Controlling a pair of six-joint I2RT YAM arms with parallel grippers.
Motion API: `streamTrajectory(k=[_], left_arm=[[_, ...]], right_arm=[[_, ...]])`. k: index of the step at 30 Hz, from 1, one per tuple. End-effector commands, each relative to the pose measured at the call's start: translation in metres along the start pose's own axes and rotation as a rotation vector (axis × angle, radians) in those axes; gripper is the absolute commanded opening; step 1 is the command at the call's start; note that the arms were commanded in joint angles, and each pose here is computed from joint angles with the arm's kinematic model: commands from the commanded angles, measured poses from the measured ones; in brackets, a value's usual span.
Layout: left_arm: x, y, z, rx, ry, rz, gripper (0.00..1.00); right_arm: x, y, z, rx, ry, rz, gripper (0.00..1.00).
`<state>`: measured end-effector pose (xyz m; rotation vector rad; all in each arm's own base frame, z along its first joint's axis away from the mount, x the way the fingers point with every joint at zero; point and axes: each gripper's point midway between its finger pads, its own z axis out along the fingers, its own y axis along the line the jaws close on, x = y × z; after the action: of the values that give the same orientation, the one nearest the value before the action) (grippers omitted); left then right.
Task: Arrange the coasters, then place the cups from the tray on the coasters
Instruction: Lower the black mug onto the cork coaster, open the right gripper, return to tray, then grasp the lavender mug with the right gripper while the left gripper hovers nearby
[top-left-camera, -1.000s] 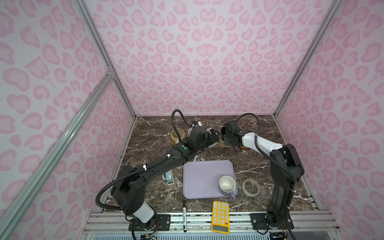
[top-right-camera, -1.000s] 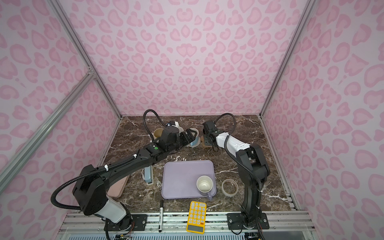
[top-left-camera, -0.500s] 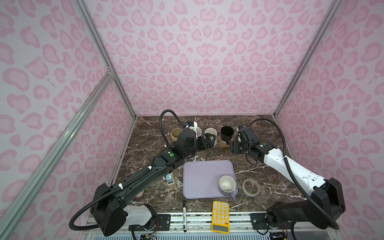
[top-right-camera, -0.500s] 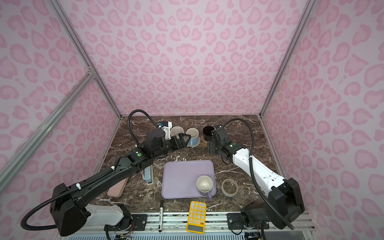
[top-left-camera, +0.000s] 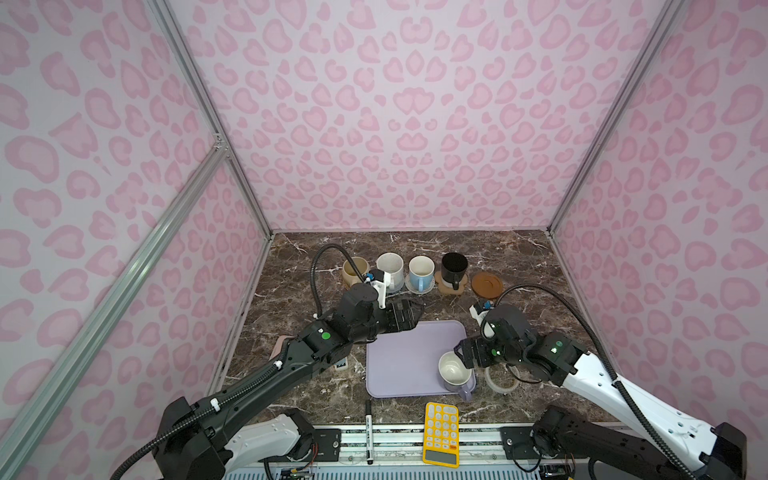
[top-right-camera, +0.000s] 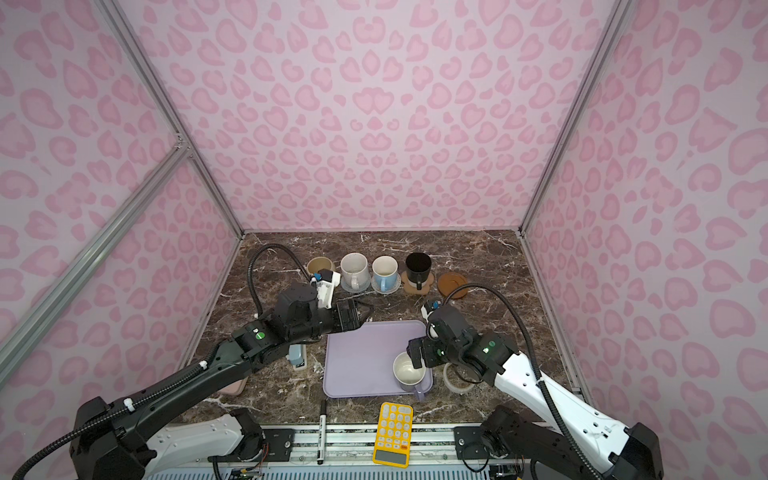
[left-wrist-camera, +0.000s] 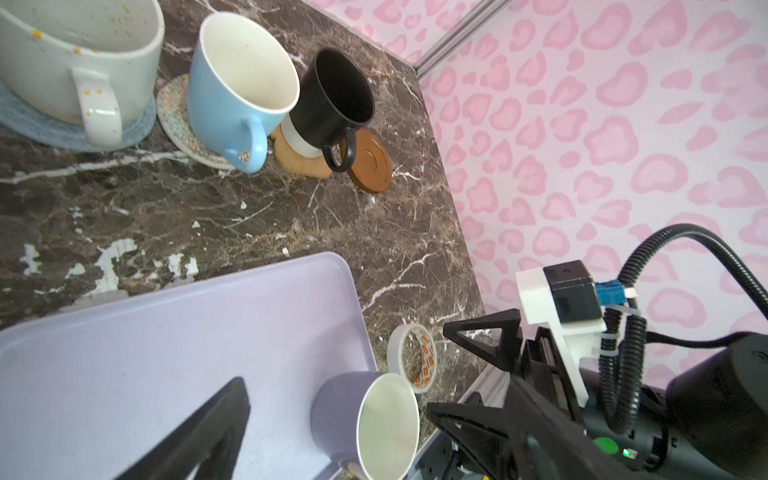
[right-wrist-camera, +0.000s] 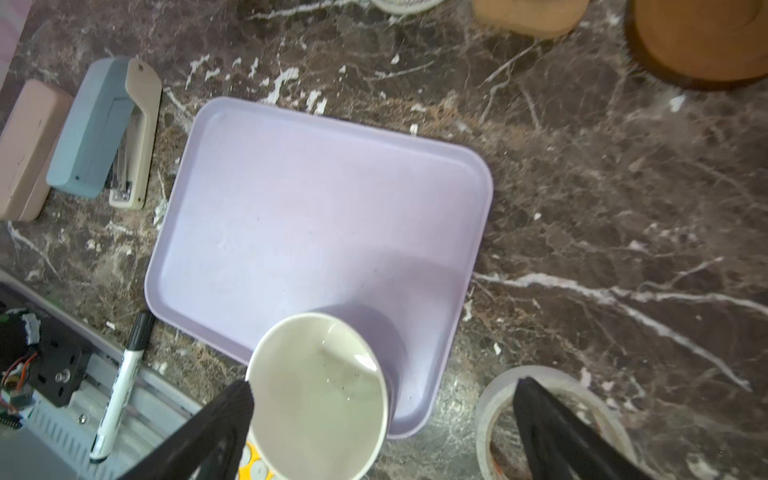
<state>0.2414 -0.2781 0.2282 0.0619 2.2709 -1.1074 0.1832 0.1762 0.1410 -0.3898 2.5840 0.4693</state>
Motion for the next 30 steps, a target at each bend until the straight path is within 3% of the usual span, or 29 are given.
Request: streamTrajectory(k=[1, 5, 13, 20, 30], left_arm=[[0.010, 0.001, -0.003, 0.031, 0.005, -0.029, 0.97], [0.029, 0.003, -0.004, 0.050, 0.034, -0.044, 0.97], [0.054, 0.014, -0.002, 0.039, 0.042, -0.083, 0.97], [0.054, 0.026, -0.004, -0.014, 0.014, -0.104, 0.97], [0.057, 0.032, 0.005, -0.041, 0.007, -0.138, 0.97]], right_arm=[[0.022, 0.002, 0.000, 0.023, 0.053, 0.008, 1.00], [0.038, 0.002, 0.002, 0.055, 0.054, -0.011, 0.99], [0.051, 0.004, 0.014, 0.112, -0.020, -0.085, 0.81], [0.064, 0.013, 0.036, 0.164, 0.020, -0.174, 0.69], [0.057, 0.016, 0.053, 0.209, -0.008, -0.133, 0.53]])
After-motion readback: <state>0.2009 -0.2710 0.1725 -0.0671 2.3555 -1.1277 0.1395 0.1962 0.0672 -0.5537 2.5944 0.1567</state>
